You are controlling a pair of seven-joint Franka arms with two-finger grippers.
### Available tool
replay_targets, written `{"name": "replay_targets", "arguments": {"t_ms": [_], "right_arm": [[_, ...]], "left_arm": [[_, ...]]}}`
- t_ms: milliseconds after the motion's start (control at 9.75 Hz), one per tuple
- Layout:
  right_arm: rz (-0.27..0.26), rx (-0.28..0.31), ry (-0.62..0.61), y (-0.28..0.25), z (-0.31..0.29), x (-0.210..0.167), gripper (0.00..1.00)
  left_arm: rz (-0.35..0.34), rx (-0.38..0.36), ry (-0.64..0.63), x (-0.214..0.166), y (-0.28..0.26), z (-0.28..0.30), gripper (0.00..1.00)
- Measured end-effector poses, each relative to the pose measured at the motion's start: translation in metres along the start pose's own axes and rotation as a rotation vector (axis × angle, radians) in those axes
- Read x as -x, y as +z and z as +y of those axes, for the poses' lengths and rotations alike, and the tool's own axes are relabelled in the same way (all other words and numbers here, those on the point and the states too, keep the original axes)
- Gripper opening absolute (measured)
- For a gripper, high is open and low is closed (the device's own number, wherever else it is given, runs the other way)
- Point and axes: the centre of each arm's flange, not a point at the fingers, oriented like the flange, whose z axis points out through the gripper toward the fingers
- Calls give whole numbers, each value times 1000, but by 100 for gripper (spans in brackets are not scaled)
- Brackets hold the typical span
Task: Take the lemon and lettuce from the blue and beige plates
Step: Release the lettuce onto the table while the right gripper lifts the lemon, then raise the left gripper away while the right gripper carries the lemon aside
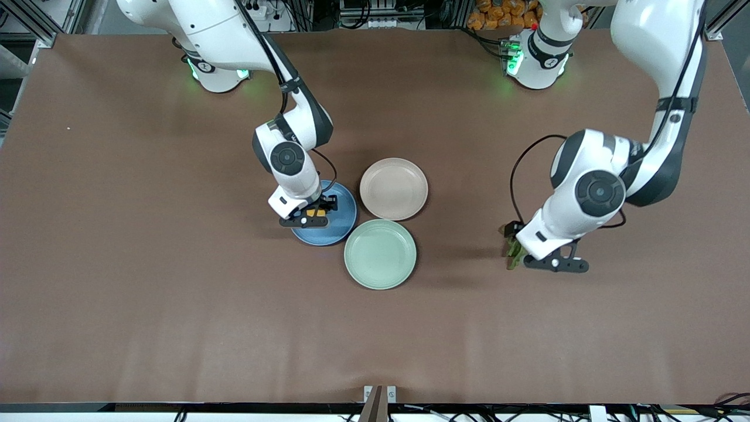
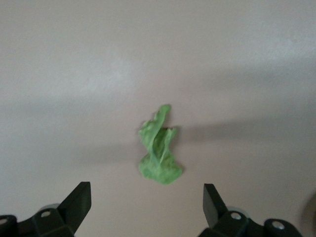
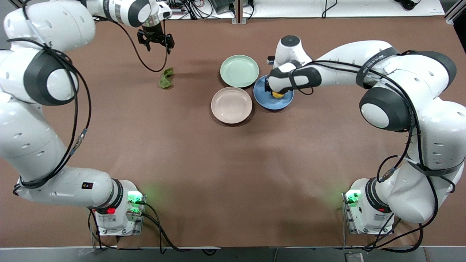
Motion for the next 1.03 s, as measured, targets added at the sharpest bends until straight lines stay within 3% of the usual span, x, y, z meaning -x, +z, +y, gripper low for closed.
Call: {"name": "replay_targets", "arguments": {"t_ms": [308, 513, 821, 1026], "right_arm": [[-75, 15, 38, -48, 24, -30, 59], [-109, 11, 28, -78, 49, -48, 59], [-156, -3, -9, -123, 101, -73, 59], [-146, -12, 12, -150, 136, -88, 59]], "left_arm": [[-27, -2, -37, 45, -11, -18, 100], [-3, -7, -56, 63, -31, -26, 100], [104, 15, -74, 73, -89, -29, 100], [187, 80, -110, 71, -136, -32, 100]]}}
